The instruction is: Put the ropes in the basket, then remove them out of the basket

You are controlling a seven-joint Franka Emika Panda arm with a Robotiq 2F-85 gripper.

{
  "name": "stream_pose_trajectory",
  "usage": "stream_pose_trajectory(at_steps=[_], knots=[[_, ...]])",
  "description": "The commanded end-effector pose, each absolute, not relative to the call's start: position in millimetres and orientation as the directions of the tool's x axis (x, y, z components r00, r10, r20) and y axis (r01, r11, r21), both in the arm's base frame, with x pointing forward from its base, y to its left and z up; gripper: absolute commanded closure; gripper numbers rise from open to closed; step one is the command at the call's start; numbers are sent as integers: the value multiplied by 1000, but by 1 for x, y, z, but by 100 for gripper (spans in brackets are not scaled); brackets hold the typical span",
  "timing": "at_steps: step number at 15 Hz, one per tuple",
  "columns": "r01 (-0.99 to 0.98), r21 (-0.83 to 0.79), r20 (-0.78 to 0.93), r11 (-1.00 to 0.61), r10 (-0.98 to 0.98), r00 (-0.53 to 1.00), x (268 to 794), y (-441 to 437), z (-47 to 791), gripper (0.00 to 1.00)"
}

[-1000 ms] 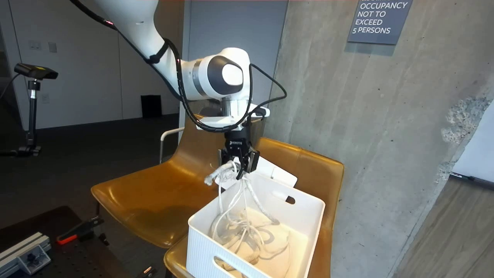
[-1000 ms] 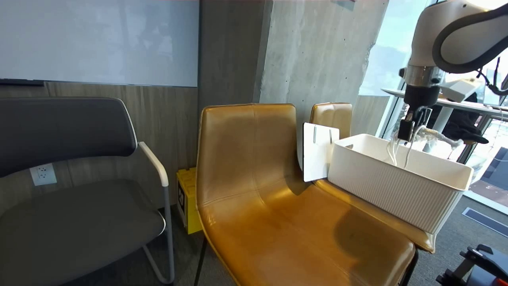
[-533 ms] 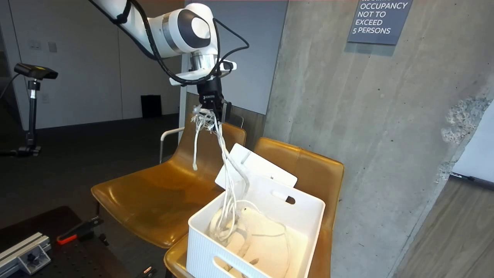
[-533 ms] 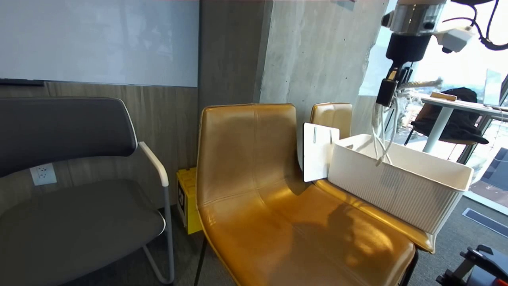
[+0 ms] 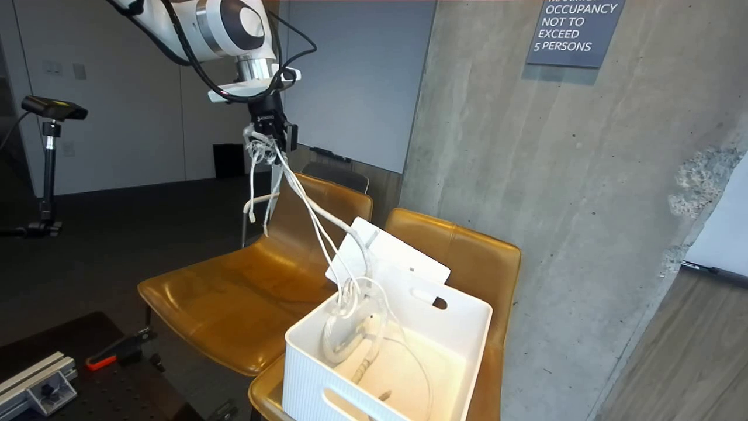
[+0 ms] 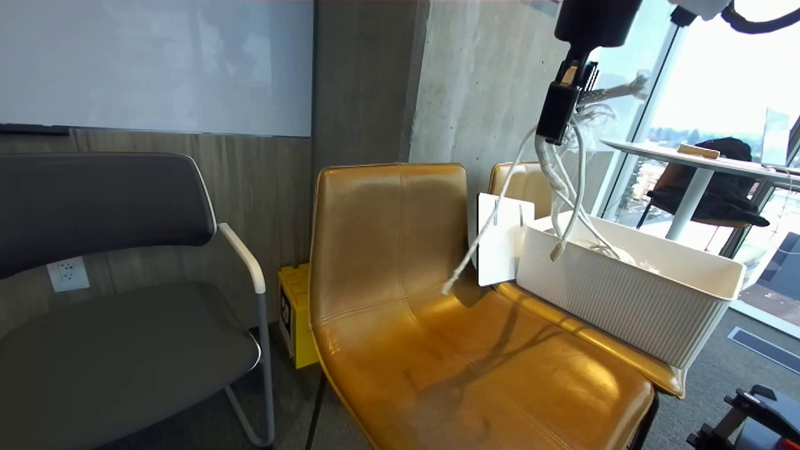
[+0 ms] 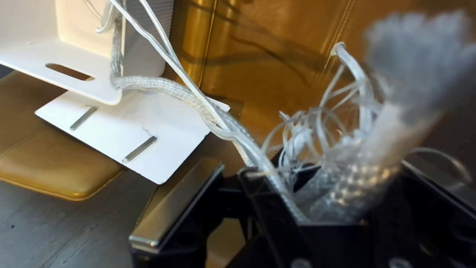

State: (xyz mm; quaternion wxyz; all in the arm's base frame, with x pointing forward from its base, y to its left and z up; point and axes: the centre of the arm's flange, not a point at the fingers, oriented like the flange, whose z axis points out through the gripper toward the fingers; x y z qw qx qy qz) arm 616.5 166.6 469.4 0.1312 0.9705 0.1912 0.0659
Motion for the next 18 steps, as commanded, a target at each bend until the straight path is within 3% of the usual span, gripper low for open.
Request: stream_pose_trajectory(at_steps=[1,11,18], knots=[[412,282,68,-867,446,893,620,221,472,100],[635,285,48,-718,672,739,592,407,461,100],[686,264,48,-679,719,693,590,451,457,100]])
